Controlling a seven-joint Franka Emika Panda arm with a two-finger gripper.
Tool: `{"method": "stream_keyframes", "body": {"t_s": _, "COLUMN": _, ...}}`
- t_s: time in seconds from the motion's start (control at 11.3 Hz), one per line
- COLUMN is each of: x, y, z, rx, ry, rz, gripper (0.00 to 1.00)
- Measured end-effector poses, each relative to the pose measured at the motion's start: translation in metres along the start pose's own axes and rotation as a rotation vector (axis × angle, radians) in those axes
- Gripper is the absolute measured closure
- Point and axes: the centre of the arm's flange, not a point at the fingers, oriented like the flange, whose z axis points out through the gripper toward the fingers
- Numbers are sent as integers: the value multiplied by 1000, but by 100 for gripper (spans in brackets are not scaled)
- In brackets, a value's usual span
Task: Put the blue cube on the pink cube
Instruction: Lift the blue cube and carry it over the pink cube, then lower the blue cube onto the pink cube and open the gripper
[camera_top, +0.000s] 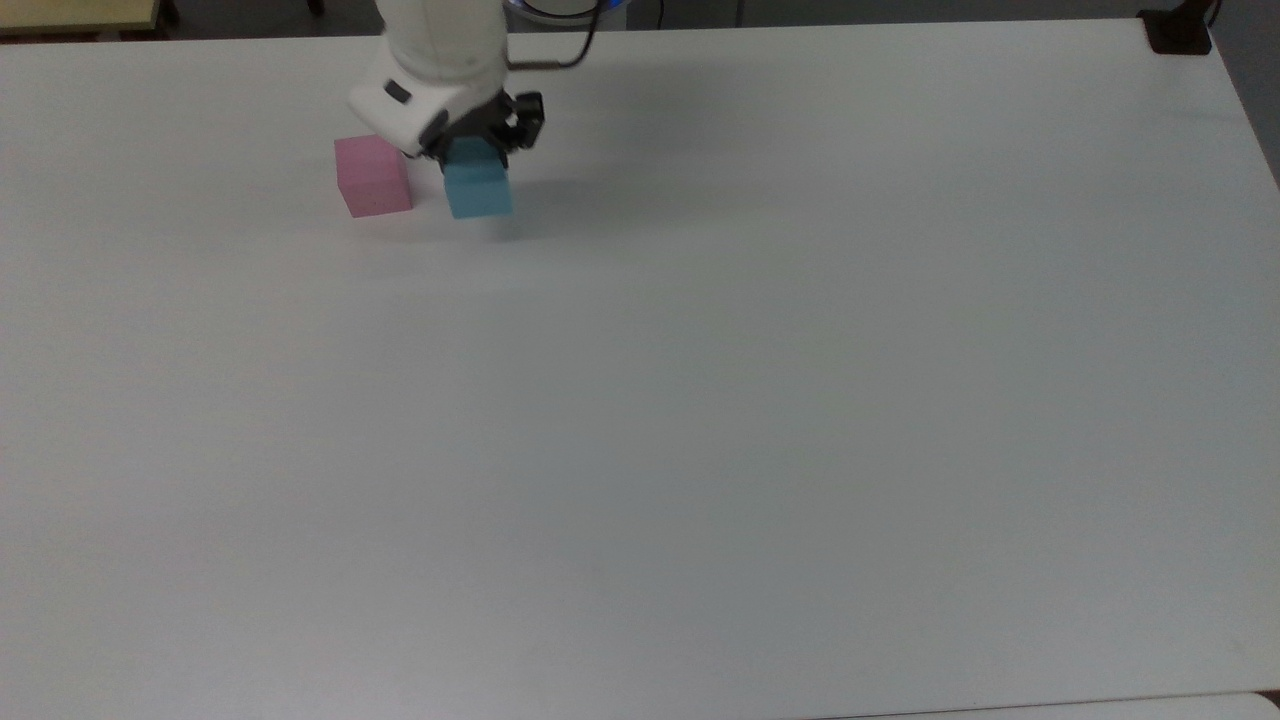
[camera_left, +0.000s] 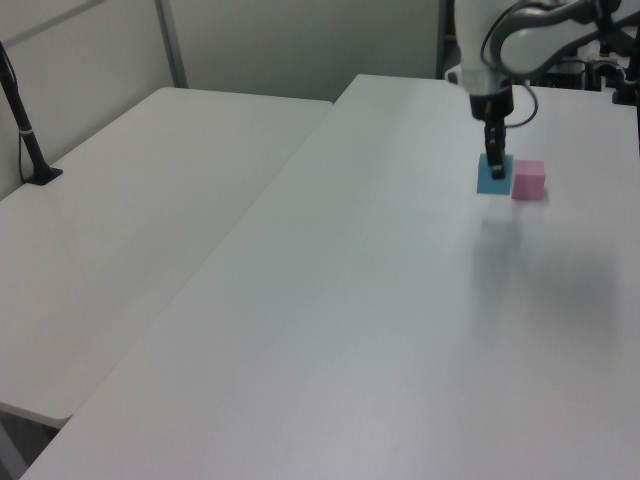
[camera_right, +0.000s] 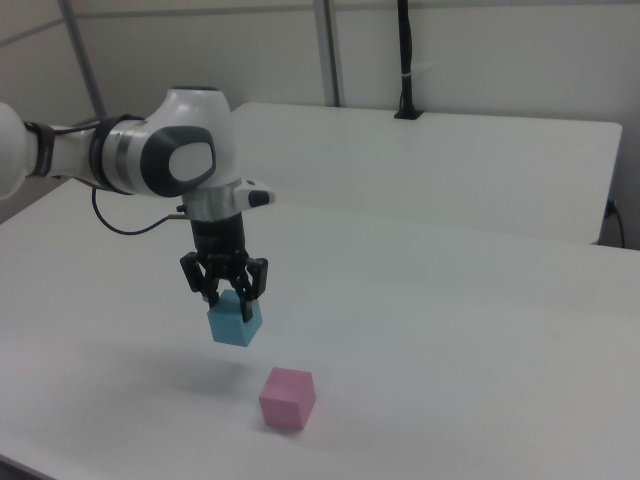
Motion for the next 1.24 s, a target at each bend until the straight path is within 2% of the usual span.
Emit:
{"method": "stream_keyframes", "body": {"t_s": 0.18, "x": -16, "y": 24, "z": -11, "rx": 3, "ry": 5, "rz": -27, "gripper": 44}}
{"method": "stream_keyframes", "body": {"t_s": 0.62, "x": -39, "y": 79, "z": 12, "rx": -62, "ry": -66, "rz": -34, "gripper": 44}}
{"method": "stream_keyframes", "body": {"t_s": 0.97, "x": -48, "y": 92, "z": 24, "rx": -58, "ry": -91, "rz": -24, "gripper": 44}}
{"method": "stream_keyframes", "body": {"t_s": 1.15, "x": -50, "y": 94, "z": 27, "rx": -54, "ry": -99, "rz": -22, "gripper": 39}}
{"method": "stream_keyframes", "body": {"t_s": 1.24, "x": -50, "y": 94, "z": 28, "rx": -53, "ry": -100, "rz": -22, "gripper": 32}}
